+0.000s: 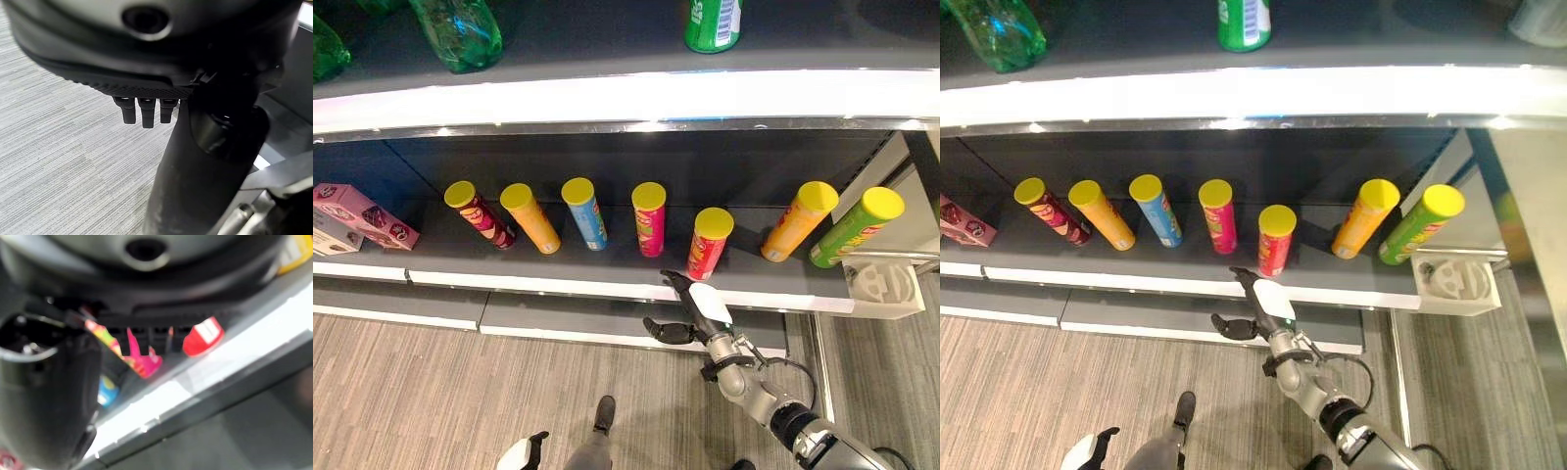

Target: Put the goods on the table back onto the shelves and tidy them up.

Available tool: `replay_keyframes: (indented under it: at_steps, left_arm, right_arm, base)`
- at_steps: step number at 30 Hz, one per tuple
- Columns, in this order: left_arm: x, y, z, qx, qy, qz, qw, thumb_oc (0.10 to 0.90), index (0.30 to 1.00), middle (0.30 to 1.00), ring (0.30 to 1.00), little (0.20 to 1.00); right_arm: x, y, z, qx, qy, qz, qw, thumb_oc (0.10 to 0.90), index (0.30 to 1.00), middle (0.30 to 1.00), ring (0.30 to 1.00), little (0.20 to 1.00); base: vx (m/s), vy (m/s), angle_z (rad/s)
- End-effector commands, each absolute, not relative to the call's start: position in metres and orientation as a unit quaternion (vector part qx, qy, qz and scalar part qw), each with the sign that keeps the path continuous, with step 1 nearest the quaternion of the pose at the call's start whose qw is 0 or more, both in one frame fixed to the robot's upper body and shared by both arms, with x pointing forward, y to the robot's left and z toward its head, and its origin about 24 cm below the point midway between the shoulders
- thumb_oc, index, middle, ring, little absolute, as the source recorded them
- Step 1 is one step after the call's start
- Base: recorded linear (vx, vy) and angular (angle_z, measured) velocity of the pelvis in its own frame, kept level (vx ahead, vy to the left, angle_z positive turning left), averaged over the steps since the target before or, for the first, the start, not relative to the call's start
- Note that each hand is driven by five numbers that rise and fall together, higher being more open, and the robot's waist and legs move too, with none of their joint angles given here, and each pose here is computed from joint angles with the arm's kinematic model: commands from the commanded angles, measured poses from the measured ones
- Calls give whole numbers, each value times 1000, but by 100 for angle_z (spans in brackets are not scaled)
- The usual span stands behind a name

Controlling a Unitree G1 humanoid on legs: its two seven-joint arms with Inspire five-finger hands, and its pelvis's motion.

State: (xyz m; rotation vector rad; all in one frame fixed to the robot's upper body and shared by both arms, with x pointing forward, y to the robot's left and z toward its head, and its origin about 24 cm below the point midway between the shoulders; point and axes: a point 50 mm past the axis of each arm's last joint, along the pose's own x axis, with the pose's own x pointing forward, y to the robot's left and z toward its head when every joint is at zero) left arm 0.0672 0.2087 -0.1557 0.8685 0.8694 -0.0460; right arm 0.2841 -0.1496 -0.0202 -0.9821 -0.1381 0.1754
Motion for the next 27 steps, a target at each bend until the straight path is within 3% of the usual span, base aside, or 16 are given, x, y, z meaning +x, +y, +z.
replay_keyframes:
  at_steps: [1, 27]
  left_arm:
    - [90, 208, -150, 410, 367, -1, 835, 800, 900, 900, 900, 900]
    - [94, 211, -148, 408, 363, -8, 838, 800, 900, 900, 900, 900]
  right_arm:
    - [311, -134, 18, -445, -154, 51, 881, 800, 900, 900, 900, 900]
    - [330, -168, 28, -520, -132, 27, 844, 800, 900, 900, 900, 900]
  base:
    - [-70, 16, -1]
    - [-5, -10, -2]
